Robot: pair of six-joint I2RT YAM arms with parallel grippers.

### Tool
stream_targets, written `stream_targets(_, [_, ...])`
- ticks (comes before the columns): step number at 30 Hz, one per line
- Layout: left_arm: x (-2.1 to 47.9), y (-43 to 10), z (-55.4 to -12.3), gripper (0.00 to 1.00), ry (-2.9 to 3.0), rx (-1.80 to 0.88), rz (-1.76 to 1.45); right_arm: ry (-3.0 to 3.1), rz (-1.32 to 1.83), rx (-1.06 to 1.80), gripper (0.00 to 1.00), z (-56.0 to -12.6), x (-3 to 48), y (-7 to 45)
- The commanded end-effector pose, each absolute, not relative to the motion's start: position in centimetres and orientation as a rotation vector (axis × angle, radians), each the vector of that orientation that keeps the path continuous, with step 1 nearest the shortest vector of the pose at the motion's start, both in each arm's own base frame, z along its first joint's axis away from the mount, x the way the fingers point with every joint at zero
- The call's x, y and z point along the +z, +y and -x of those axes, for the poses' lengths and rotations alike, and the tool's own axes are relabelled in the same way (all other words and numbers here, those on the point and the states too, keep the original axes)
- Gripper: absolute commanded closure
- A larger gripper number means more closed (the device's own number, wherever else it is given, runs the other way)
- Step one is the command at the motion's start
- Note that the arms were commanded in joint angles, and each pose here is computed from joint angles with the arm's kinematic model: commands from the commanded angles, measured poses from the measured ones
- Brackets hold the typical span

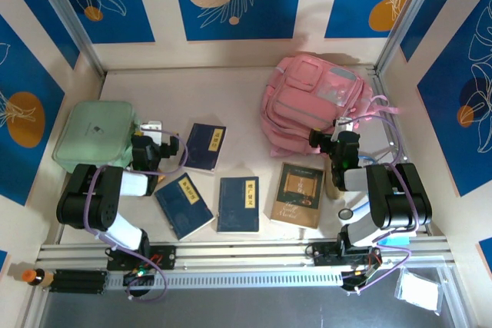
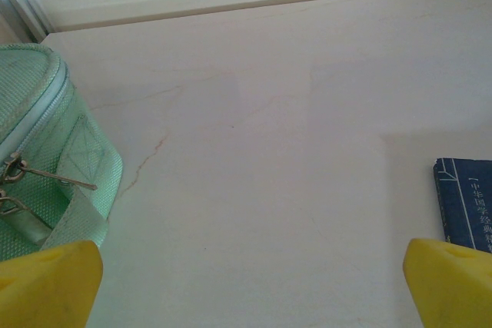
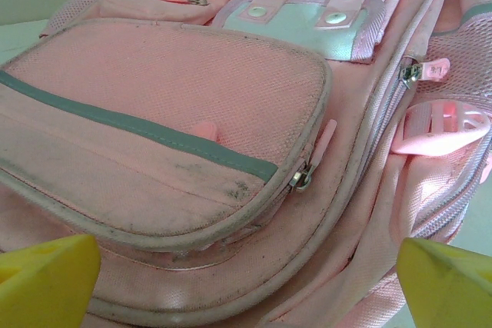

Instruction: Pack the student bag

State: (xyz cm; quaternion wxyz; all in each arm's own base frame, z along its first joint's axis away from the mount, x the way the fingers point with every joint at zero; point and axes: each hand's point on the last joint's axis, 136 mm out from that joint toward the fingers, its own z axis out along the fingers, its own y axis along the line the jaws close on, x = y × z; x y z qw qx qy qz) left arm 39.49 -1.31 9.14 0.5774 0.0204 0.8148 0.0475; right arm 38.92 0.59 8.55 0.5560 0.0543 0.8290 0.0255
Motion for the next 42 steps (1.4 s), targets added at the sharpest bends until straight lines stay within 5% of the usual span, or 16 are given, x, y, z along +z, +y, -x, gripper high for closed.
stream_targets(1, [9.2,-1.1,-39.5,0.0,1.895,0.11,-0.042,1.931,-0.114,0.045,0.01,-39.6,9.4,0.6])
stream_targets(15, [9.4,-1.0,-39.4,0.0,1.882,0.114,-0.037,1.923,-0.112,0.044,0.01,-39.6,9.5,0.6])
stream_targets(29, [18.3,-0.6,-38.5,0.0,1.926,-0.007,0.188,2.007,-0.253,0.05,0.01,-39.4,15.8,1.2])
stream_targets(35, [19.4,-5.9,-39.9,0.0,2.046,-0.382,0.288,2.226,-0.489,0.247,0.01,-38.2,14.8,2.5])
stream_targets(42, [17.7,-18.2,-40.4,0.02,2.171,-0.798,0.246,2.395,-0.708,0.545,0.0,-38.1,11.7,3.8])
